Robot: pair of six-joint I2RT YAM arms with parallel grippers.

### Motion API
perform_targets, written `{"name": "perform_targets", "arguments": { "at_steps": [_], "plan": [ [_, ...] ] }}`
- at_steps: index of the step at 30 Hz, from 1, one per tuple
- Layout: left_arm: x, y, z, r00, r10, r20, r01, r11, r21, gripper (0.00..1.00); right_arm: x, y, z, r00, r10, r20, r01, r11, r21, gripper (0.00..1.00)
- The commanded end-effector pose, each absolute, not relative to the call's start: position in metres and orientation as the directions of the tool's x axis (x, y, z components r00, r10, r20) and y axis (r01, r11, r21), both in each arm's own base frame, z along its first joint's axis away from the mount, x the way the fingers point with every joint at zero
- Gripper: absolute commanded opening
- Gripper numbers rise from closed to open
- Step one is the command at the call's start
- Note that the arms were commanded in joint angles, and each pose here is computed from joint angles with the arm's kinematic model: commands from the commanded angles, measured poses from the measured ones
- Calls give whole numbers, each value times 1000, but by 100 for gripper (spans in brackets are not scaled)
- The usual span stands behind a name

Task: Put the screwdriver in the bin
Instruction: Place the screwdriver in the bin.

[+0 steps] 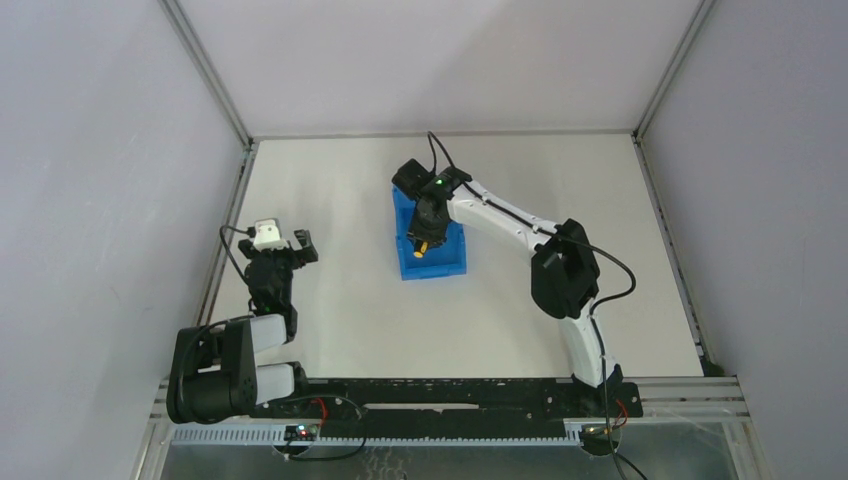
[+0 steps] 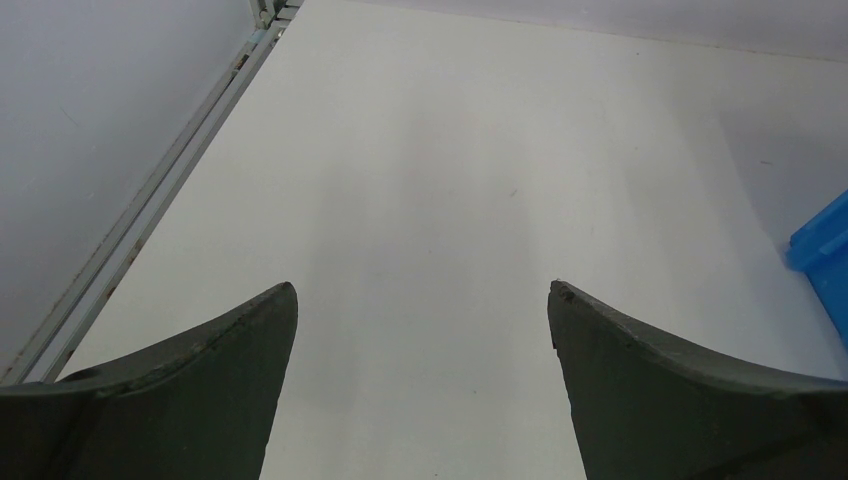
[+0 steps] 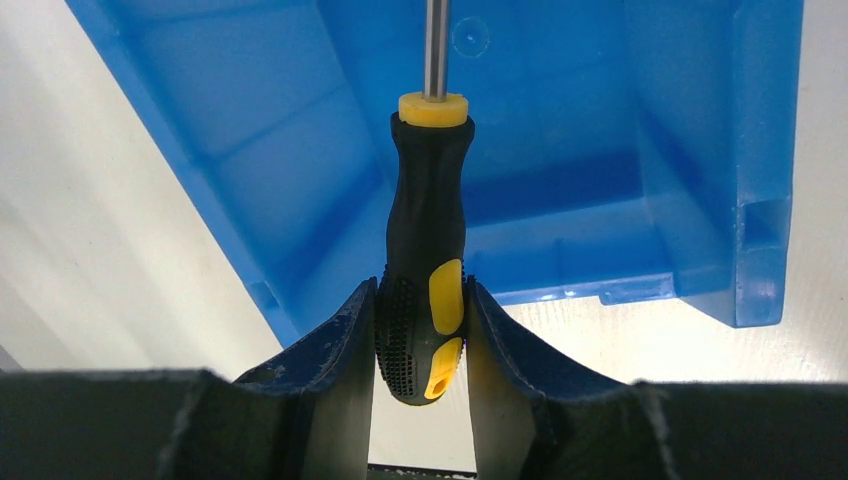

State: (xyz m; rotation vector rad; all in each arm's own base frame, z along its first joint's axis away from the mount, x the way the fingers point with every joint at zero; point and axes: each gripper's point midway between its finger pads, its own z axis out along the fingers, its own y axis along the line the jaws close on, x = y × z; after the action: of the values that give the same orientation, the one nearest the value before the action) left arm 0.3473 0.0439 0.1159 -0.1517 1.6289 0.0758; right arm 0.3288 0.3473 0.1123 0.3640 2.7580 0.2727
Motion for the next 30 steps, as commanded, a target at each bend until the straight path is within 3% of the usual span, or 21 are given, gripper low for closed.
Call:
{"name": "perform_targets", "arguments": {
  "at_steps": [1, 30],
  "plan": [
    [352, 44, 137, 13, -29, -1000, -140, 990, -30, 100, 343, 343, 109, -885, 317, -341, 247, 940, 234, 0],
    [353, 44, 137, 16, -30, -999, -139, 990, -32, 100, 353, 340, 89, -886, 341, -313, 276, 932, 233, 0]
  ]
}}
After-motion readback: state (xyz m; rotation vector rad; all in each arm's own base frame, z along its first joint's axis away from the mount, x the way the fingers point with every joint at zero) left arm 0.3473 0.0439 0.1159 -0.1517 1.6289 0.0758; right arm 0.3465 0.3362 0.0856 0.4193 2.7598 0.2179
